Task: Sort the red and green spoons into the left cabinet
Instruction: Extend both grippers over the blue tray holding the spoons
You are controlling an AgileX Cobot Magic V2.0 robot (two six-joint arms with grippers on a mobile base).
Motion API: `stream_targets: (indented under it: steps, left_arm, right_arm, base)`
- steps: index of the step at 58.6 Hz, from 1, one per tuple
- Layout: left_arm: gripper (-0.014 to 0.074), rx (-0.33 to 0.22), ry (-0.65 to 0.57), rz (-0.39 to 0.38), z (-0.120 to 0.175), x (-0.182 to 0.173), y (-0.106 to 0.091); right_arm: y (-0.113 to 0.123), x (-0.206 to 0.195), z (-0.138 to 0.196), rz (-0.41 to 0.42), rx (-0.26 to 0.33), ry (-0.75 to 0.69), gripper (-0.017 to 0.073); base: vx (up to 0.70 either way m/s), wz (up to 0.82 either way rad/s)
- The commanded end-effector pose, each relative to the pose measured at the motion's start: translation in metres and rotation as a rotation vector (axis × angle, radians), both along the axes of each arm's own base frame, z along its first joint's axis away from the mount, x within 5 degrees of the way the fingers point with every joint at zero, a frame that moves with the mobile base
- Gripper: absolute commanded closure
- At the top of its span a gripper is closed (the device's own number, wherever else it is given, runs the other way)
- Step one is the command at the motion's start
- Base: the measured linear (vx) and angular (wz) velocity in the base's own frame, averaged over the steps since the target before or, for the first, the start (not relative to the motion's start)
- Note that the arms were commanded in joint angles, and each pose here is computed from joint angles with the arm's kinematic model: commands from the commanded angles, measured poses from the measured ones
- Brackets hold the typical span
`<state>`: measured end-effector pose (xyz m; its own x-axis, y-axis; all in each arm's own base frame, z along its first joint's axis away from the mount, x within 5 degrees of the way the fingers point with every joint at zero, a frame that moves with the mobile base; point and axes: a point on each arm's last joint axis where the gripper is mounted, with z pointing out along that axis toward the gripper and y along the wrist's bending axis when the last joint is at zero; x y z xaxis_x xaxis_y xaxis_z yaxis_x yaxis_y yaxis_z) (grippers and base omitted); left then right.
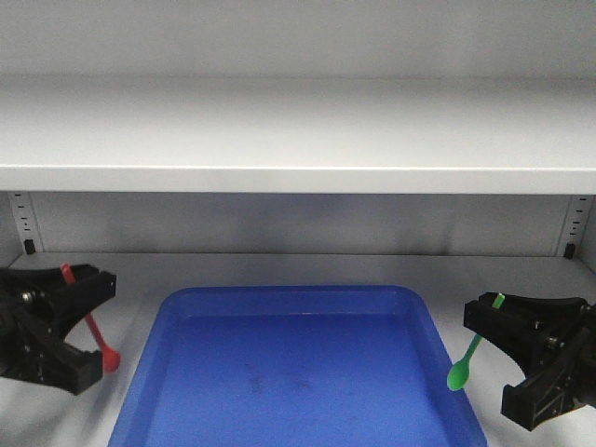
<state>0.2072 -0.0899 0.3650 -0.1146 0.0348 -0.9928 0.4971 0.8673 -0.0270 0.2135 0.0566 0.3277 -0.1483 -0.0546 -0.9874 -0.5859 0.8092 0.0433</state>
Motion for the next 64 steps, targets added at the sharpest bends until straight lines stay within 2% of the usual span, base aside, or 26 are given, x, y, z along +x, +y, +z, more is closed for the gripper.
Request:
stream_targets:
  steps: [1,6,15,22,27,39,50,56,64]
  left_arm:
    - [0.0594,-0.075,-0.029,-0.039,0.017,-0.005,-0.003]
    - [0.0594,-0.095,-0.005,-0.064,0.014,-0.002,-0.007]
    - [0.0594,-0.135,0.060,-0.159,0.003,0.006,-0.019]
    - [0.0594,-0.178,0.102,-0.185,-0.003,0.014,-0.025]
    - [0.0594,-0.170,0.103,-0.211,-0.004,0.017,-0.028]
    - [0.0594,-0.190,0.079,-0.283,0.009,0.028,-0.039]
    - [0.0594,-0.187,0.092,-0.328,0.011,0.043,-0.057]
    - [0.0594,-0.183,0.106,-0.337,0.007,0.046,-0.063]
    - [0.0585,-0.177,0.118,-0.309,0.004,0.050,-0.062]
  right_arm:
    - [0.002,-0.002,0.020,0.026,0.089,-0.060,0.0562]
    - [0.003,-0.003,0.020,0.035,0.091,-0.062,0.0562]
    - [0.004,-0.004,0.021,0.056,0.097,-0.065,0.0562]
    - [0.005,-0.004,0.022,0.067,0.100,-0.070,0.0562]
    - [0.006,-0.002,0.025,0.089,0.104,-0.079,0.0562]
    - [0.012,0.018,0.034,0.157,0.127,-0.078,0.0562]
    - [0.036,0.043,0.027,0.239,0.129,-0.025,0.0562]
    - [0.046,0.054,0.025,0.255,0.123,-0.010,0.0560]
    - [0.050,0.064,0.017,0.247,0.119,0.023,0.0552]
  base:
    - [0.00,0.00]
    - [0.00,0.00]
    - [0.00,0.00]
    - [0.00,0.00]
    - [0.00,0.00]
    - [0.00,0.00]
    - [0.00,0.00]
    - [0.00,0.00]
    - [0.00,0.00]
